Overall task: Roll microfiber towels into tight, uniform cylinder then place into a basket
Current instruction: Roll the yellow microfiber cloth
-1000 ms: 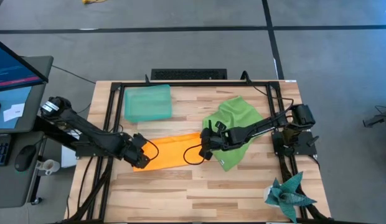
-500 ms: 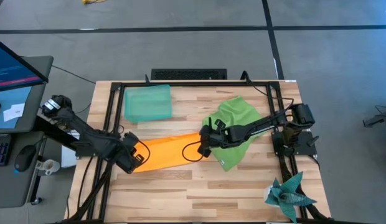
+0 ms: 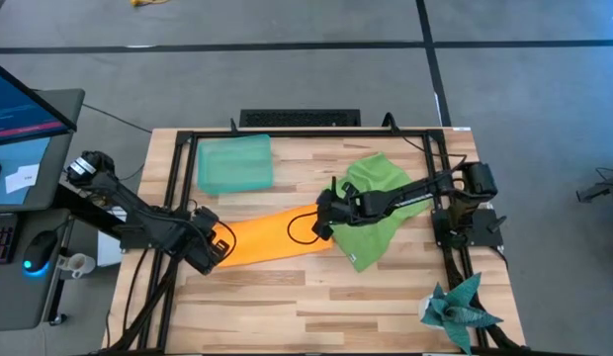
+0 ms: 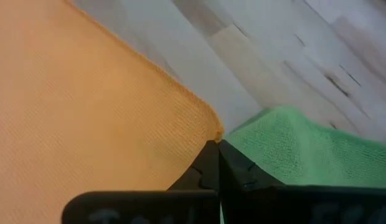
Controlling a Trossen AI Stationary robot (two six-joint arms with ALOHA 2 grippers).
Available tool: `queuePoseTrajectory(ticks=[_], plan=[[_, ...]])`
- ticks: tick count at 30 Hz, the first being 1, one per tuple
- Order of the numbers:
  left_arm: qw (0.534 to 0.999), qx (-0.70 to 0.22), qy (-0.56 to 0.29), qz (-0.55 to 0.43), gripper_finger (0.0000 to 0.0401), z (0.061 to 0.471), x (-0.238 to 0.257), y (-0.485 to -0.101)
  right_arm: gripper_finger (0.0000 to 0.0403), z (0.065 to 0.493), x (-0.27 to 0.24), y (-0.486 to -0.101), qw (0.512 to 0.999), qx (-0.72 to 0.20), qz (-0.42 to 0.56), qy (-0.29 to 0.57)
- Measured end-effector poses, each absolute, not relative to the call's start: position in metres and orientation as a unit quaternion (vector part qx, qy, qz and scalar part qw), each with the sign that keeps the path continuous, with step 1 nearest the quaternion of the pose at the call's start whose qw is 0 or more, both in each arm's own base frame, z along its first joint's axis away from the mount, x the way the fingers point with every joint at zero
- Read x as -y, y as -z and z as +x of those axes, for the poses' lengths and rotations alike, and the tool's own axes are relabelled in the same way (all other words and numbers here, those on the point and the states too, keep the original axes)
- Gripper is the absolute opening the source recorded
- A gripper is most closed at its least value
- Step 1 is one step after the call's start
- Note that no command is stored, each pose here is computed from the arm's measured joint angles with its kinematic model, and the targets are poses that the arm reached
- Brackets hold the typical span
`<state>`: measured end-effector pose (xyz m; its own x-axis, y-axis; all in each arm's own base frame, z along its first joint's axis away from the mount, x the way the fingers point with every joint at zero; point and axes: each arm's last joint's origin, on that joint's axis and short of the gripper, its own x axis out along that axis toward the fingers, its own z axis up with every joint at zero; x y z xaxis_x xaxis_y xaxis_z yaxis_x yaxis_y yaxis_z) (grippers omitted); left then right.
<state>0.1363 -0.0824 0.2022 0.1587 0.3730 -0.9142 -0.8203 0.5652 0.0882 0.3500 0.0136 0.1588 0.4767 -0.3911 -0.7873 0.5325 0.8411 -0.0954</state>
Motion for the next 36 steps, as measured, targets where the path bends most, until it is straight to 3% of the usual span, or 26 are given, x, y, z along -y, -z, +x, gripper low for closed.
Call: queuePoseTrajectory(ticks=[17, 31, 36], plan=[[0.719, -0.513, -0.408, -0.234, 0.0002, 0.136, 0.083, -0.202, 0.0023, 0.35, -0.019, -0.158, 0.859, -0.447, 0.082, 0.238], [0.721, -0.508, -0.406, -0.237, 0.0106, 0.137, 0.084, -0.202, 0.0124, 0.348, -0.018, -0.159, 0.855, -0.452, 0.078, 0.24], [0.76, -0.481, -0.361, -0.245, 0.0115, 0.148, 0.09, -0.202, 0.014, 0.339, -0.015, -0.177, 0.855, -0.459, 0.057, 0.233]])
